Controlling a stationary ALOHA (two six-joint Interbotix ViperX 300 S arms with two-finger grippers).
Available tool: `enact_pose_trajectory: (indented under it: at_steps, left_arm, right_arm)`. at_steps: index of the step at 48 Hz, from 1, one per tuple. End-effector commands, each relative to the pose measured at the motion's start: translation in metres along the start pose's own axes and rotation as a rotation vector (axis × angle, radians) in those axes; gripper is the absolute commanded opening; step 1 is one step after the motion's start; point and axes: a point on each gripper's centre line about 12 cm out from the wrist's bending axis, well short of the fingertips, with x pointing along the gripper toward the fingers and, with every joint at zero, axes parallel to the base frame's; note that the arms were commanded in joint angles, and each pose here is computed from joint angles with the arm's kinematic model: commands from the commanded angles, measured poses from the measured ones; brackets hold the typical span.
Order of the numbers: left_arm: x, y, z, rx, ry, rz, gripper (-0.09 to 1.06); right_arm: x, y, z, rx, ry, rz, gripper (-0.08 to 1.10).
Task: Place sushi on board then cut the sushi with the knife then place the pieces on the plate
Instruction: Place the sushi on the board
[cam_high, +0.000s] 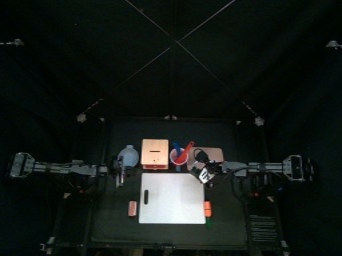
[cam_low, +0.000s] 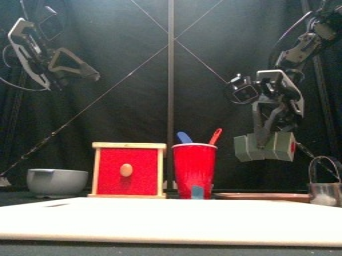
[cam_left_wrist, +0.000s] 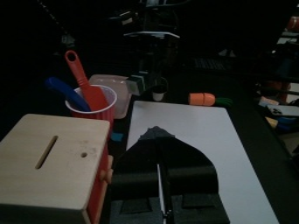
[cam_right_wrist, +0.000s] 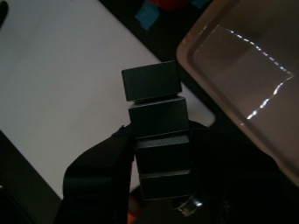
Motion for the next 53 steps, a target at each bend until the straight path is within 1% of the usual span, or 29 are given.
enact_pose_trajectory:
  at_steps: [1,10,16,23,30,33,41,44,47,53]
  left_arm:
    - [0.002,0.002,0.005,-0.002,-0.010,0.011,-0.01]
    - [0.002,0.006,0.004,-0.007,-0.003,0.026,-0.01]
    - [0.002,0.006,0.004,-0.007,-0.003,0.026,-0.01]
    - [0.001,0.006,0.001,-0.005,0.006,0.027,-0.01]
    - [0.000,0.006,-0.002,-0.005,0.017,0.027,-0.01]
    - [0.000,0.006,-0.004,-0.005,0.029,0.029,-0.01]
    - [0.000,0.006,-0.006,-0.004,0.046,0.028,-0.01]
    - [0.000,0.006,-0.004,-0.003,0.041,0.026,-0.01]
    - [0.001,0.006,-0.003,-0.003,0.040,0.027,-0.01]
    - [0.001,0.006,-0.004,-0.001,0.041,0.027,-0.01]
  right_arm:
    - [-0.003,0.017,0.002,0.027,-0.040,0.019,0.59]
    - [0.014,0.039,-0.006,0.124,-0.054,-0.042,0.59]
    - [0.025,0.061,-0.013,0.183,-0.066,-0.074,0.59]
    - [0.039,0.087,-0.025,0.283,-0.052,-0.079,0.59]
    - [0.053,0.111,-0.026,0.373,-0.059,-0.094,0.59]
    - [0.059,0.117,-0.025,0.410,-0.068,-0.125,0.59]
    - [0.067,0.134,-0.028,0.476,-0.060,-0.185,0.59]
    - [0.068,0.137,-0.027,0.497,-0.060,-0.230,0.59]
    - [0.070,0.137,-0.026,0.518,-0.065,-0.301,0.59]
    - [0.078,0.140,-0.029,0.544,-0.054,-0.384,0.59]
